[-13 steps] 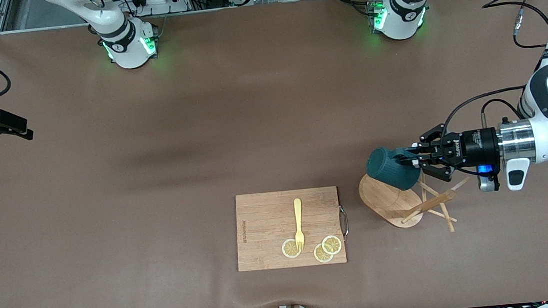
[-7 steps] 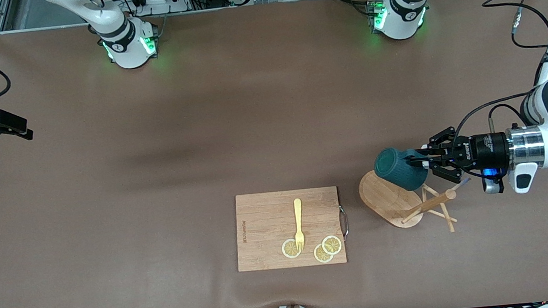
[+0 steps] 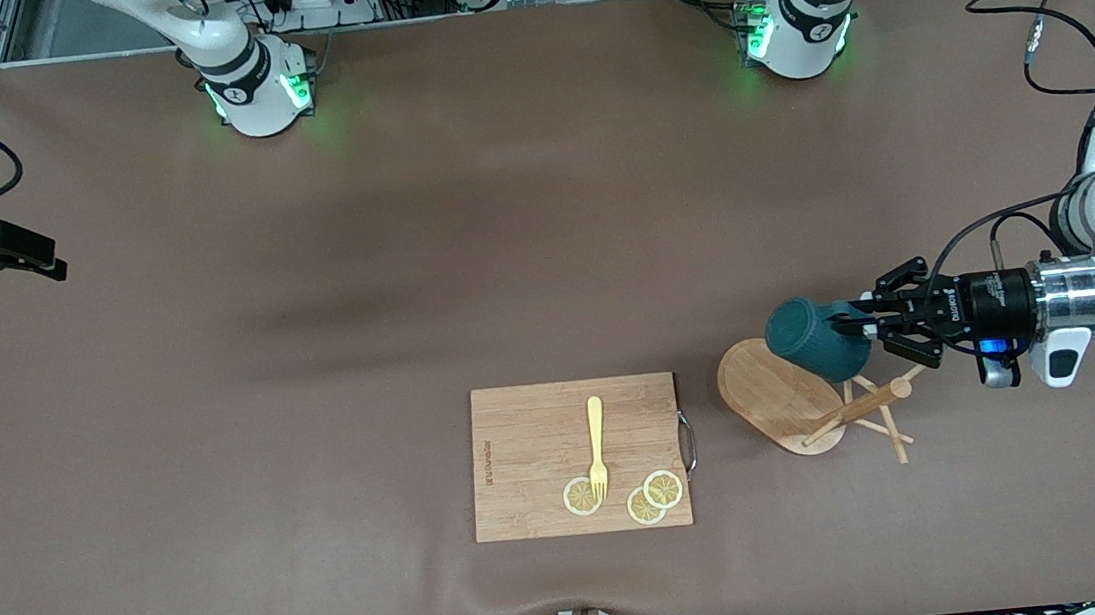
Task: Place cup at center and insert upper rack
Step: 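Tilt the mug and move it toward the mug-tree peg with the left gripper, then hang the mug handle onto the wooden peg with the left gripper, then open the left gripper and pull it back from the mug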
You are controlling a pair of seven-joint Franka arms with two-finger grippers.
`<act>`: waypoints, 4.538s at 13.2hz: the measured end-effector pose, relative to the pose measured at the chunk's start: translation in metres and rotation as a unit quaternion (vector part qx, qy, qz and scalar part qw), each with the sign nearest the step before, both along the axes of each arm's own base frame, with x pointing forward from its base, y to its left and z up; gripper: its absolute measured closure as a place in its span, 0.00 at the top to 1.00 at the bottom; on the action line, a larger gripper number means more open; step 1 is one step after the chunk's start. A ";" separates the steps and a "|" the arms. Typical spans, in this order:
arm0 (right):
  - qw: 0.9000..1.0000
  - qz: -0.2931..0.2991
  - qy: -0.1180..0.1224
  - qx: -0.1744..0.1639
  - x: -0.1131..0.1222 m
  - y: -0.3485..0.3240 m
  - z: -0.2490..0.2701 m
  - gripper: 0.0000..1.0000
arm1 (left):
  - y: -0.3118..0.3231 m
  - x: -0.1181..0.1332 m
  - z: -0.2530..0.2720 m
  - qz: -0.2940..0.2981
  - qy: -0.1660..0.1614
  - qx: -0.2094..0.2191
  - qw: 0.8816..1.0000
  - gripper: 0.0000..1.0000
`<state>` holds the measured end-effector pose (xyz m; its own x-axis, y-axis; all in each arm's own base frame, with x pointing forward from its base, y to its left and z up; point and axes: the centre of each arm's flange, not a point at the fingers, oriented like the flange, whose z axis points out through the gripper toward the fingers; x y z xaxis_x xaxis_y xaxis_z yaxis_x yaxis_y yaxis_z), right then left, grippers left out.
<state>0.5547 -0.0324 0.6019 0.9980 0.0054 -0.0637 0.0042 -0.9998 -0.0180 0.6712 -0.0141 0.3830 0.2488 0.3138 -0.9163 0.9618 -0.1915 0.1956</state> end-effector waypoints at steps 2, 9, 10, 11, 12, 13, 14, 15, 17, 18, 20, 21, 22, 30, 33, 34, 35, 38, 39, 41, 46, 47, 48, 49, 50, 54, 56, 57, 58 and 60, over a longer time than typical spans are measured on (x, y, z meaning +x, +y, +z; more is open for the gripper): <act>1.000 0.000 0.000 0.000 0.000 0.000 0.000 1.00 | 0.005 0.000 -0.003 0.004 0.001 -0.003 1.000 0.21; 1.000 0.000 0.000 0.000 0.000 0.000 0.000 1.00 | 0.019 0.001 -0.009 0.009 0.003 -0.003 1.000 0.21; 1.000 -0.001 0.000 0.000 0.000 -0.001 0.000 1.00 | 0.023 0.002 -0.010 0.012 0.002 -0.003 1.000 0.21; 1.000 -0.001 0.000 0.000 0.000 -0.001 0.000 1.00 | 0.025 0.004 -0.011 0.014 0.002 -0.005 1.000 0.21; 1.000 -0.001 0.000 0.000 0.000 -0.001 0.000 1.00 | 0.025 0.004 -0.012 0.014 0.003 -0.007 1.000 0.21; 1.000 -0.001 0.000 0.000 0.000 -0.001 0.000 1.00 | 0.024 0.005 -0.013 0.013 0.003 -0.009 1.000 0.21; 1.000 -0.001 0.000 0.000 0.000 -0.001 0.000 1.00 | 0.022 0.005 -0.015 0.011 0.005 -0.011 1.000 0.21; 1.000 -0.001 0.000 0.000 0.000 -0.001 0.000 1.00 | 0.021 0.005 -0.016 0.010 0.005 -0.012 1.000 0.21; 1.000 -0.001 0.000 0.000 0.000 -0.001 0.000 1.00 | 0.018 0.006 -0.016 0.008 0.005 -0.012 1.000 0.21; 1.000 -0.001 0.000 0.000 0.000 -0.001 0.000 1.00 | 0.018 0.006 -0.016 0.008 0.004 -0.012 1.000 0.21; 1.000 -0.001 0.000 0.000 0.000 -0.001 0.000 1.00 | 0.019 0.008 -0.015 0.009 0.002 -0.010 1.000 0.21; 1.000 -0.001 0.000 0.000 0.000 -0.001 0.000 1.00 | 0.020 0.010 -0.015 0.011 0.002 -0.007 1.000 0.21; 1.000 -0.001 0.000 0.000 0.000 -0.001 0.000 1.00 | 0.020 0.011 -0.015 0.012 0.000 -0.006 1.000 0.21; 1.000 -0.001 0.000 0.000 0.000 -0.001 0.000 1.00 | 0.029 0.019 -0.019 0.021 -0.002 -0.009 1.000 0.21; 1.000 -0.001 0.000 0.000 0.000 -0.001 0.000 1.00 | 0.030 0.019 -0.021 0.021 -0.001 -0.010 1.000 0.21; 1.000 -0.001 0.000 0.000 0.000 -0.001 0.000 1.00 | 0.030 0.019 -0.022 0.021 0.000 -0.011 1.000 0.21; 1.000 -0.001 0.000 0.000 0.000 -0.001 0.000 1.00 | 0.030 0.019 -0.024 0.021 0.001 -0.012 1.000 0.21; 1.000 -0.001 0.000 0.000 0.000 -0.001 0.000 1.00 | 0.030 0.020 -0.027 0.021 0.003 -0.014 1.000 0.37; 1.000 -0.001 0.000 0.000 0.000 -0.001 0.000 1.00 | 0.030 0.020 -0.027 0.021 0.003 -0.015 1.000 0.46; 1.000 -0.001 0.000 0.000 0.000 -0.001 0.000 1.00 | 0.031 0.021 -0.026 0.022 0.002 -0.015 1.000 0.67; 1.000 -0.001 0.000 0.000 0.000 -0.001 0.000 1.00 | 0.034 0.024 -0.018 0.032 -0.001 -0.029 0.999 1.00; 1.000 -0.001 0.000 0.000 0.000 -0.001 0.000 1.00 | 0.034 0.024 -0.017 0.034 0.000 -0.031 0.999 1.00; 1.000 -0.001 0.000 0.000 0.000 -0.001 0.000 1.00 | 0.035 0.024 -0.016 0.034 0.001 -0.033 0.999 1.00; 1.000 -0.001 0.000 0.000 0.000 -0.001 0.000 1.00 | 0.035 0.024 -0.015 0.032 0.005 -0.034 0.999 1.00; 1.000 -0.001 0.000 0.000 0.000 -0.001 0.000 1.00 | 0.035 0.023 -0.014 0.030 0.010 -0.036 0.999 1.00; 1.000 -0.001 0.000 0.000 0.000 -0.001 0.000 1.00 | 0.042 0.026 0.010 0.027 0.025 -0.041 0.998 1.00; 1.000 -0.001 0.000 0.000 0.000 -0.001 0.000 1.00 | 0.041 0.027 0.026 0.025 0.026 -0.042 0.998 1.00; 1.000 -0.001 0.000 0.000 0.000 -0.001 0.000 1.00 | 0.040 0.027 0.035 0.026 0.026 -0.042 0.998 1.00; 1.000 -0.001 0.000 0.000 0.000 -0.001 0.000 1.00 | 0.038 0.027 0.045 0.026 0.024 -0.042 0.998 1.00; 1.000 -0.001 0.000 0.000 0.000 -0.001 0.000 1.00 | 0.039 0.025 0.064 0.029 0.014 -0.040 0.999 1.00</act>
